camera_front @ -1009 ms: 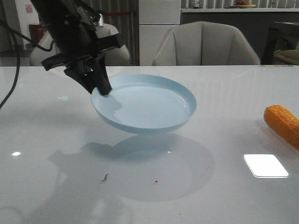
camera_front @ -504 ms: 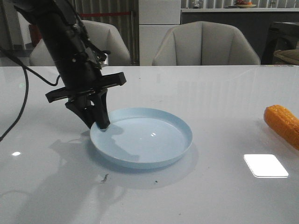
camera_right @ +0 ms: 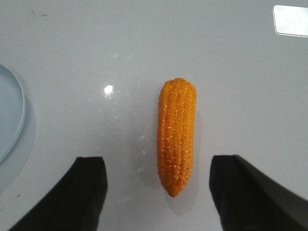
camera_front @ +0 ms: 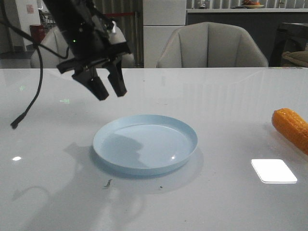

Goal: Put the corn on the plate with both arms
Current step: 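Open the left gripper and lift it away from the plate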

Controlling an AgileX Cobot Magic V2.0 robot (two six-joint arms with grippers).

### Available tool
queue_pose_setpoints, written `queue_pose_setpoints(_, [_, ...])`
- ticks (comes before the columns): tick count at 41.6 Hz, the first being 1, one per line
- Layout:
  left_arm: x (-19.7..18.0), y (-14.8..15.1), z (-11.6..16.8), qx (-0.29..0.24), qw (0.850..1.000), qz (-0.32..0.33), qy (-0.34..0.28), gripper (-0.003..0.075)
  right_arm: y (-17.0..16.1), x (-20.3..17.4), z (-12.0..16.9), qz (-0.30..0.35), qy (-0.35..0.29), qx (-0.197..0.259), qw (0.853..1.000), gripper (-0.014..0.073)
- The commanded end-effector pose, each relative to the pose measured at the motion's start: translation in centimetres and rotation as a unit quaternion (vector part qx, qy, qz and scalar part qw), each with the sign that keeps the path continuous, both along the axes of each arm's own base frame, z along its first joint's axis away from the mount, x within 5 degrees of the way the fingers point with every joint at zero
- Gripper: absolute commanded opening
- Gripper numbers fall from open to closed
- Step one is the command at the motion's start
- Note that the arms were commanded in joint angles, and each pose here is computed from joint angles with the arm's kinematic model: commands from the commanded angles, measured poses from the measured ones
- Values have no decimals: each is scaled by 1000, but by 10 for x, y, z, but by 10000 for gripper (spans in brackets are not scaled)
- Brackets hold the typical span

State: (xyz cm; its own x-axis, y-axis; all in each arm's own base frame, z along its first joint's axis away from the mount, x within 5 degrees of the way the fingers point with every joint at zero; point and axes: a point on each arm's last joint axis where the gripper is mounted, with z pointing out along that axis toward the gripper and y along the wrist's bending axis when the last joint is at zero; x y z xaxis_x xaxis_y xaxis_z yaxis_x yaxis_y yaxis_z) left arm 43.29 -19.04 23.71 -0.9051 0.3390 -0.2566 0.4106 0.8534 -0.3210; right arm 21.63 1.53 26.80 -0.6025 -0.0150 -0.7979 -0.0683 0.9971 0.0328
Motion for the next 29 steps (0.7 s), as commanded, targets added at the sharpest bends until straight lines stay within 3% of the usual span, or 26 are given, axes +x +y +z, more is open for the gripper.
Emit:
queue_pose_setpoints(1, [-4,7,73,-37,996,0,-79,295,-2,5,18,-7,-53,4,999,560])
queue_pose_setpoints(7, [2,20,116,-7,985,9,-171,255,-2,5,18,-7,-53,4,999,560])
queue_pose_setpoints(14, [-10,53,174,62,957,45,-279,215,-2,5,18,-7,-51,4,999,560])
queue_pose_setpoints(24, [-51,109,242,61,930,102,-348,146,-2,4,16,-5,-36,3,999,560])
queue_pose_setpoints(29, [-64,134,247,84,927,109,-349,118,-2,4,15,-5,-36,3,999,560])
